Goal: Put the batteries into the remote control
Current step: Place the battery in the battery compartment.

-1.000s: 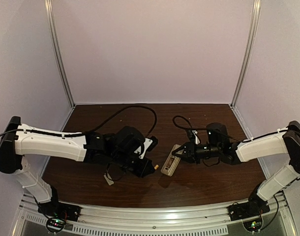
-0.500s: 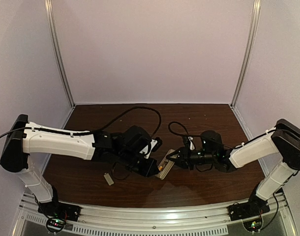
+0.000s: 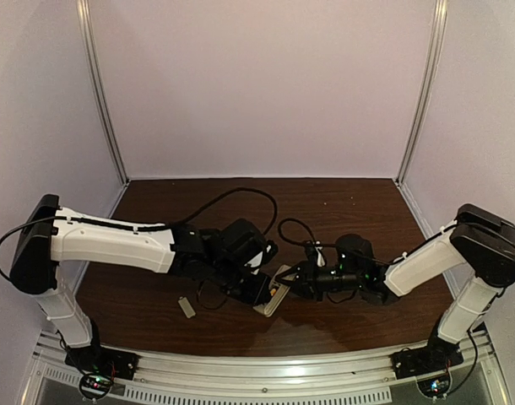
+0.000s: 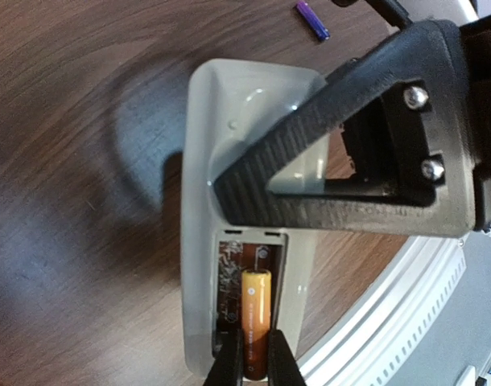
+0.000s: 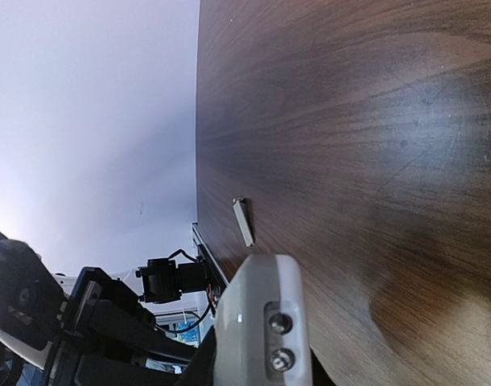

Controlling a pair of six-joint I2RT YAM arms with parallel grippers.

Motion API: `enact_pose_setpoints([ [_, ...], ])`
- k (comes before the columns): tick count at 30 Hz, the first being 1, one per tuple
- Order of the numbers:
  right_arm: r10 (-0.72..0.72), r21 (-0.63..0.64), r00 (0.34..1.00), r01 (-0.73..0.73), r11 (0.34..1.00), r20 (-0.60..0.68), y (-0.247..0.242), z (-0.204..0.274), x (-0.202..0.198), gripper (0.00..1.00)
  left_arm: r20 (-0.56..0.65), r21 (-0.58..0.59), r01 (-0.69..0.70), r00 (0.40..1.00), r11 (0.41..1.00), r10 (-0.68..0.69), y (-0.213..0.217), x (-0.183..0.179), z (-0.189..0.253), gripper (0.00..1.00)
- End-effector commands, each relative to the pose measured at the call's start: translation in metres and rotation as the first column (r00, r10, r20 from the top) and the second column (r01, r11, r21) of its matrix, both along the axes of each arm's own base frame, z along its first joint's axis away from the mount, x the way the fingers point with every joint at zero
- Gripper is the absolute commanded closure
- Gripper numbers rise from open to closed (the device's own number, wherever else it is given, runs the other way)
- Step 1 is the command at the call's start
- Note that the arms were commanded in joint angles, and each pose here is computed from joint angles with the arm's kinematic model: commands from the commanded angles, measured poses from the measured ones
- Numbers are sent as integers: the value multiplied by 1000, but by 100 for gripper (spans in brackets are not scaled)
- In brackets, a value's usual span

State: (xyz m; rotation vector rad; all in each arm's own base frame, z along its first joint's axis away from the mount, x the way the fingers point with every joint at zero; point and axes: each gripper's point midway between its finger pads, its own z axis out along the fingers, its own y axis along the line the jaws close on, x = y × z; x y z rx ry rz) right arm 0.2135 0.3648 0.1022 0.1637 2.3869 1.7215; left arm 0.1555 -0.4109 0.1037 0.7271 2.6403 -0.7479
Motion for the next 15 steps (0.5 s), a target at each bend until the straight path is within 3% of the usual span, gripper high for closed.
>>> enact_pose_setpoints([
  [1,-29,48,999,28,998,20,2,10,2,100,-24,64,-29,999,997,31,6,2,-11,100],
  [15,-32,47,999,31,998,17,8,12,-1,100,-37,129,-85,995,988,90,13,10,-26,100],
])
